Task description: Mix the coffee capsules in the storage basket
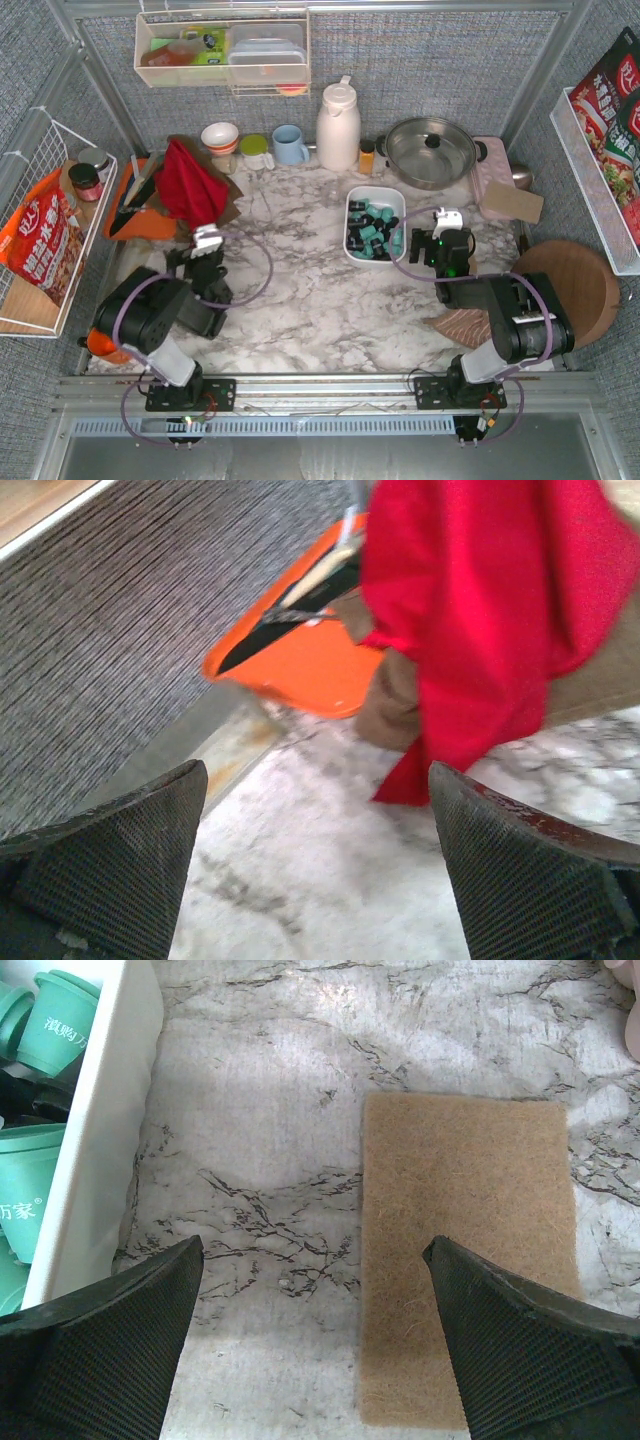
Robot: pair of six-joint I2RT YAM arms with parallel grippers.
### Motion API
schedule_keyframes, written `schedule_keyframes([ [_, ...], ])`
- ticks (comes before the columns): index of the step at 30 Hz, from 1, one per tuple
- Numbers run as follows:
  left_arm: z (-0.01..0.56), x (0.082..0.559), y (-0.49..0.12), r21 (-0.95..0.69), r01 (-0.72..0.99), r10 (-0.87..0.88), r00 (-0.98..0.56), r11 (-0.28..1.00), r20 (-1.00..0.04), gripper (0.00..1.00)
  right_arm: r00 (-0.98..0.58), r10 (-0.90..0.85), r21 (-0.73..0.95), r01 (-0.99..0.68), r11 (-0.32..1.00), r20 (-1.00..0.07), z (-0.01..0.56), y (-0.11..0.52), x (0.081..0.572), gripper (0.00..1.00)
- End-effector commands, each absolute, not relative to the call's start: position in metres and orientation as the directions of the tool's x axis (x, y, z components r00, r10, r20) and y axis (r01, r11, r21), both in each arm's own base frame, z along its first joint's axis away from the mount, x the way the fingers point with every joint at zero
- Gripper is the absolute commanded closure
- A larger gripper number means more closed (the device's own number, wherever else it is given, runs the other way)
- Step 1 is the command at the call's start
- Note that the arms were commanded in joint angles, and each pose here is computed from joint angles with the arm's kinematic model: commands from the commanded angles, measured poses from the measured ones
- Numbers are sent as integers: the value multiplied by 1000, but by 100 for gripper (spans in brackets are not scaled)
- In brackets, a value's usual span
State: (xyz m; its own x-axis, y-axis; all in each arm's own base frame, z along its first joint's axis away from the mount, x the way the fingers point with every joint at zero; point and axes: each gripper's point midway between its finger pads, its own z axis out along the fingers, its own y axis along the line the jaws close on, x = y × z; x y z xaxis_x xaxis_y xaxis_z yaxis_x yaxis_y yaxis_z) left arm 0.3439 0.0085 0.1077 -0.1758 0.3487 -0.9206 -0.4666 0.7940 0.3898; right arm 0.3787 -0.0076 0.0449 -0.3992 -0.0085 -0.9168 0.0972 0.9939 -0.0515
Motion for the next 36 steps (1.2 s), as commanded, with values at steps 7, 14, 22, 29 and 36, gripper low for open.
schedule_keyframes([
  [7,133,295,81,-161,-551,-63,192,819,-979,0,-384,-3,-43,97,994,-923,50,-7,382,1],
  [14,95,372,43,-2,-233,-16,-55,973,-998,1,-383,-3,-43,97,994,-924,50,-7,382,1],
  [22,92,375,51,-35,-240,-54,-71,970,-996,1,-384,-1,-42,98,994,-923,50,-7,382,1],
  [29,92,375,51,-35,-240,-53,-71,970,-996,1,-384,-1,-41,98,994,-923,50,-7,382,1],
  [36,92,375,51,-35,-239,-53,-70,970,-996,1,-383,-1,-41,96,995,-924,50,-7,383,1],
])
